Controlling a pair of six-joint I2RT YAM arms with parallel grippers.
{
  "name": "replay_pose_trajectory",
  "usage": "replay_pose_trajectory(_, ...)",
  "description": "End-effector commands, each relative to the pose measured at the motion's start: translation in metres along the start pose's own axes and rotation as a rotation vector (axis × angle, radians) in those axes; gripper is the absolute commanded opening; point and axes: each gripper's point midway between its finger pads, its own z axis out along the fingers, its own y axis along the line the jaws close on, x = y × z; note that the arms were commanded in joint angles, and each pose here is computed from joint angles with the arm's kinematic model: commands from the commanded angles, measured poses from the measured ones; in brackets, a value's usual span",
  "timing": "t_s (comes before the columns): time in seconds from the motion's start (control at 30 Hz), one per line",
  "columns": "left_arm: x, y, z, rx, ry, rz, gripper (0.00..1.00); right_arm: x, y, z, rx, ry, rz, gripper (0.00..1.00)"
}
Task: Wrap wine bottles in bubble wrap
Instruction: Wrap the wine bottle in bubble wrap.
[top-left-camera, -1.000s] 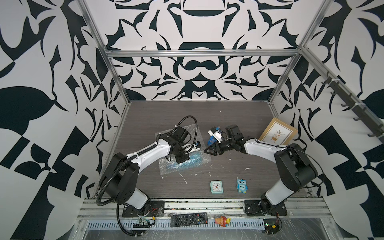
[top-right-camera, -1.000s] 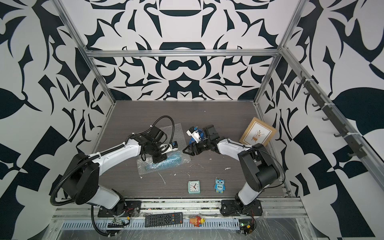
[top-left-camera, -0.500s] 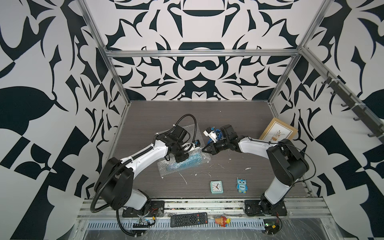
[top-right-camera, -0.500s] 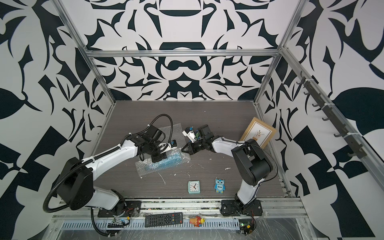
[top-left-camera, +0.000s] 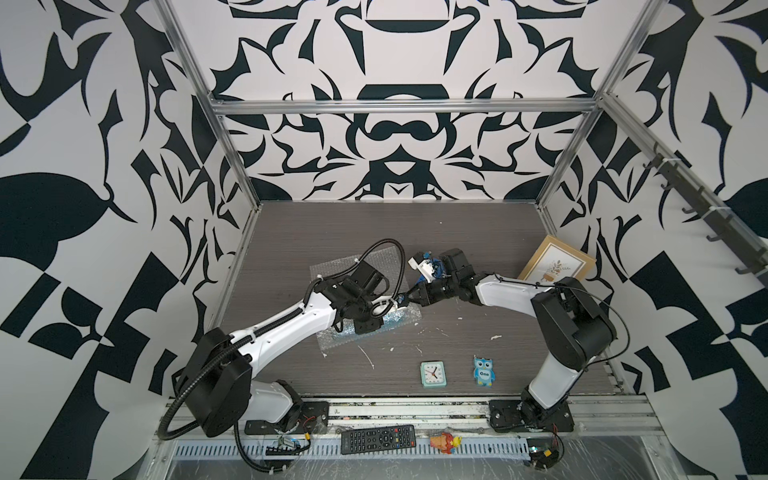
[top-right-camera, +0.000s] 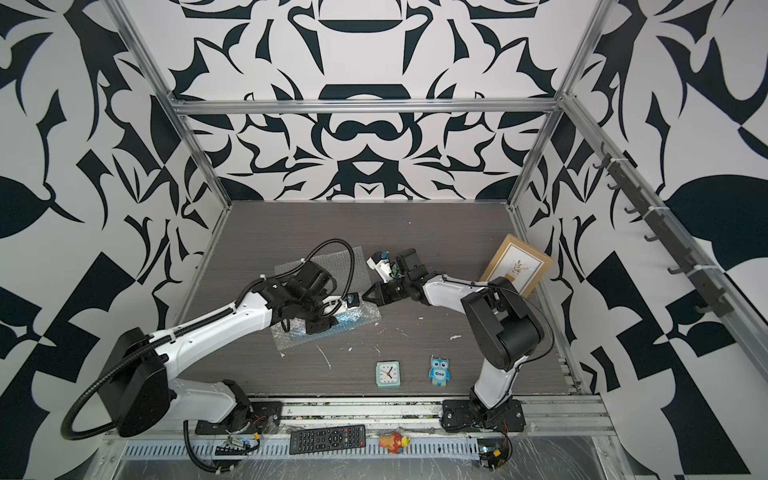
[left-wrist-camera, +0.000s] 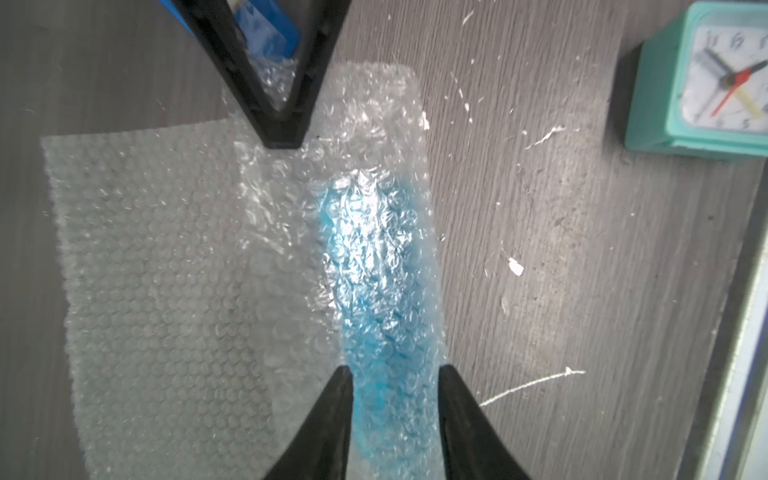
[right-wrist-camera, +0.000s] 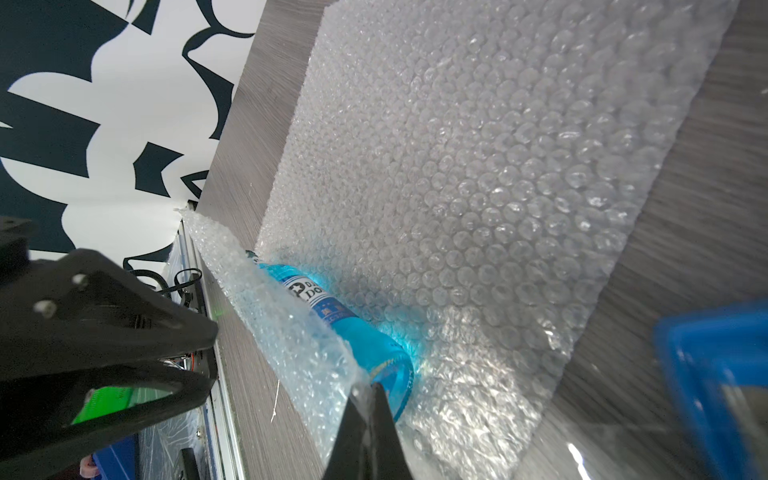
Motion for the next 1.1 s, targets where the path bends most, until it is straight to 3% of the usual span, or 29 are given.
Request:
replay_pose_trajectory(0.0, 0.007, 0.001, 0.014, 0.005, 0.032, 0.005, 0.43, -0.013, 0.003, 0.001, 0.002, -0.020, -0.006, 0.00)
replay_pose_trajectory(0.33, 0.015, -0.002, 0.039, 0.021, 0.046, 0.037, 0.56, -0.014, 0.000, -0.001, 0.038, -0.026, -0.011, 0.00)
replay_pose_trajectory(0.5, 0.022, -0.013, 0.049, 0.080, 0.068, 0.024, 0.61, -0.015, 0.000, -0.002, 0.039, -0.025, -0.013, 0.07)
replay_pose_trajectory(0.67, 0.031, -0.019, 0.058, 0.128, 0.110, 0.010, 0.57, -0.022, 0.006, -0.008, 0.045, -0.048, -0.038, 0.24)
replay_pose_trajectory(0.8, 0.036, -0.021, 0.064, 0.153, 0.133, -0.005, 0.52, -0.030, 0.013, -0.021, 0.079, -0.089, -0.089, 0.43)
replay_pose_trajectory(1.07, 0.030, -0.024, 0.056, 0.259, 0.091, -0.075, 0.36, -0.026, 0.023, -0.068, 0.234, -0.193, -0.351, 0.55)
